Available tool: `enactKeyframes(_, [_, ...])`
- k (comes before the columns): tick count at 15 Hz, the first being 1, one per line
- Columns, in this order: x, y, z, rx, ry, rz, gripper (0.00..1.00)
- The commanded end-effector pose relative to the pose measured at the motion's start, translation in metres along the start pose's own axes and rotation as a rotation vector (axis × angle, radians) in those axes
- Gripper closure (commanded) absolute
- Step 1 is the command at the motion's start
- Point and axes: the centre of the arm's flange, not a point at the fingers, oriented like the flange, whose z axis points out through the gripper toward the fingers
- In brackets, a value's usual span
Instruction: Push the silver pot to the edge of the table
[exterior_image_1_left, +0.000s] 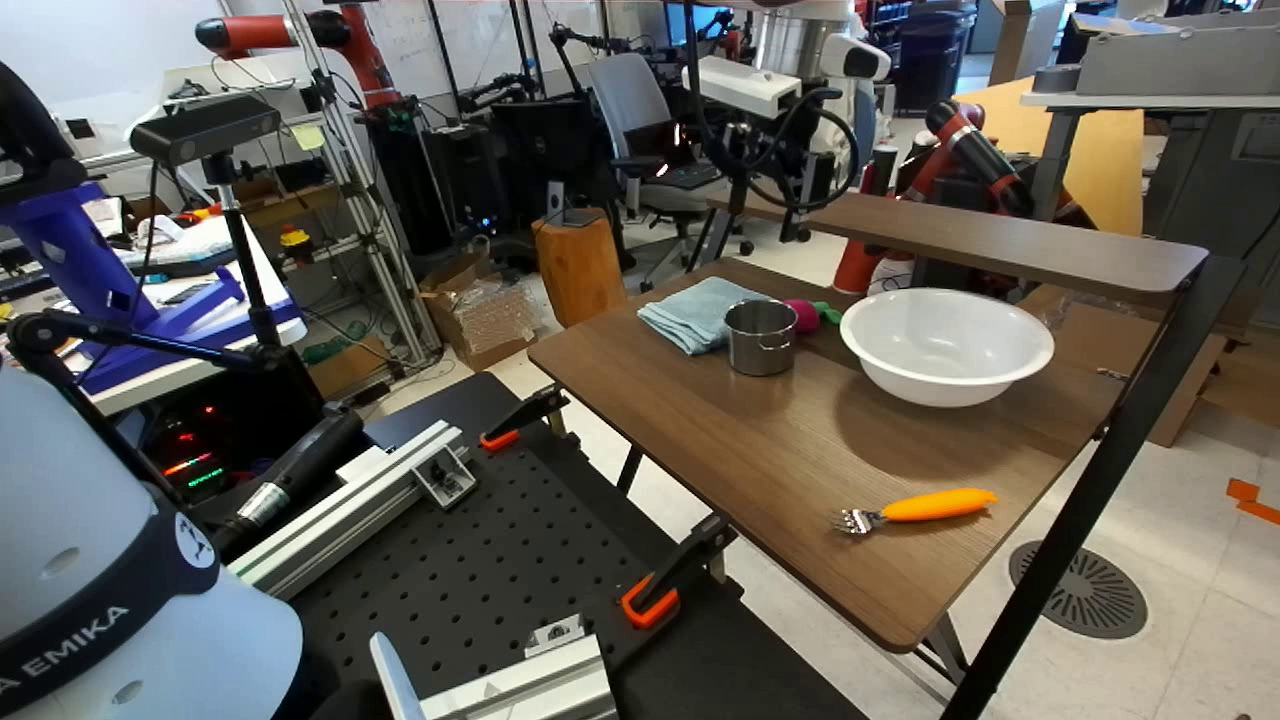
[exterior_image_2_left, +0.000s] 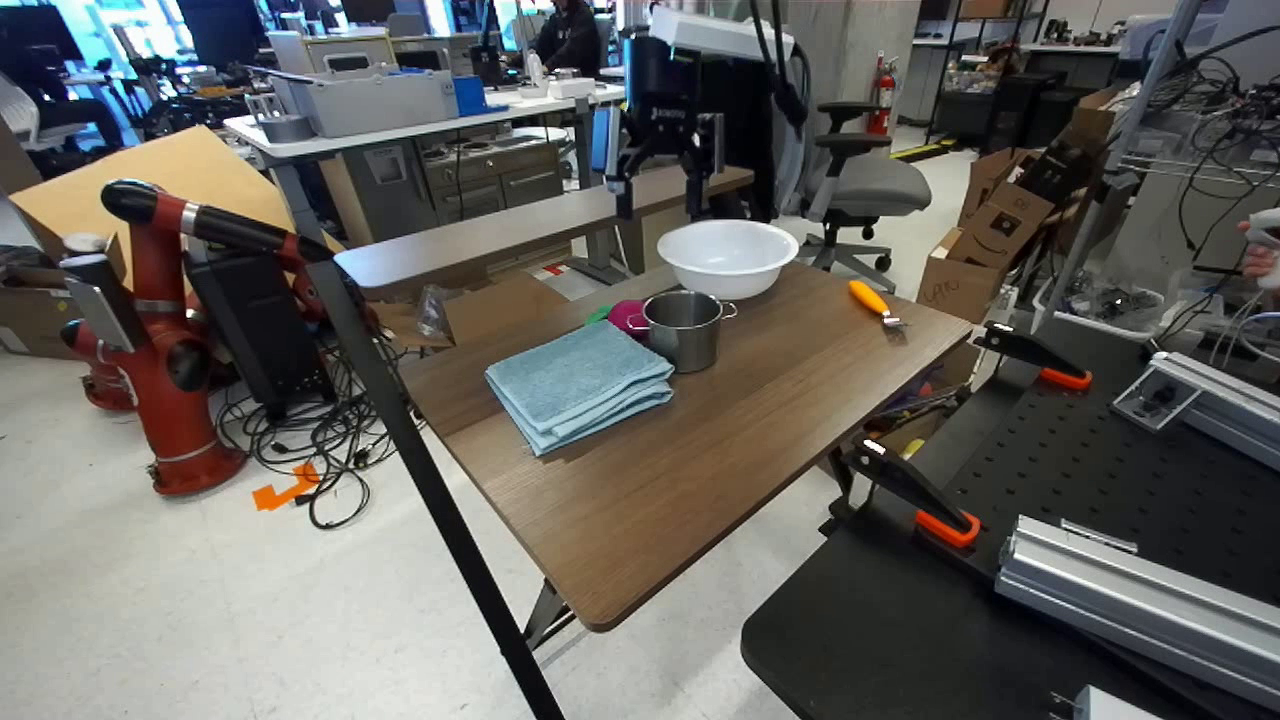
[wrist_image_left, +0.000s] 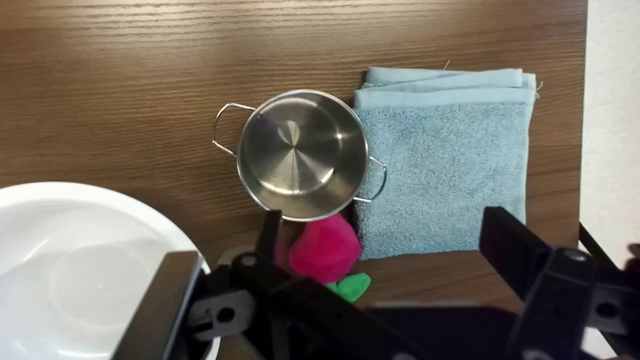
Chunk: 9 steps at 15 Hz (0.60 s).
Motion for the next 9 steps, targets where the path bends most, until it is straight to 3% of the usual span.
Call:
enactKeyframes(1, [0.017,-0.014,0.008,-0.030,-0.066,0.022,0.00])
enactKeyframes(2, [0.004,-0.007,0.013,-0.010,-0.030,0.012,0.00])
enactKeyframes(9, [0.007,-0.011,0.010,-0.018,-0.046,0.014,0.00])
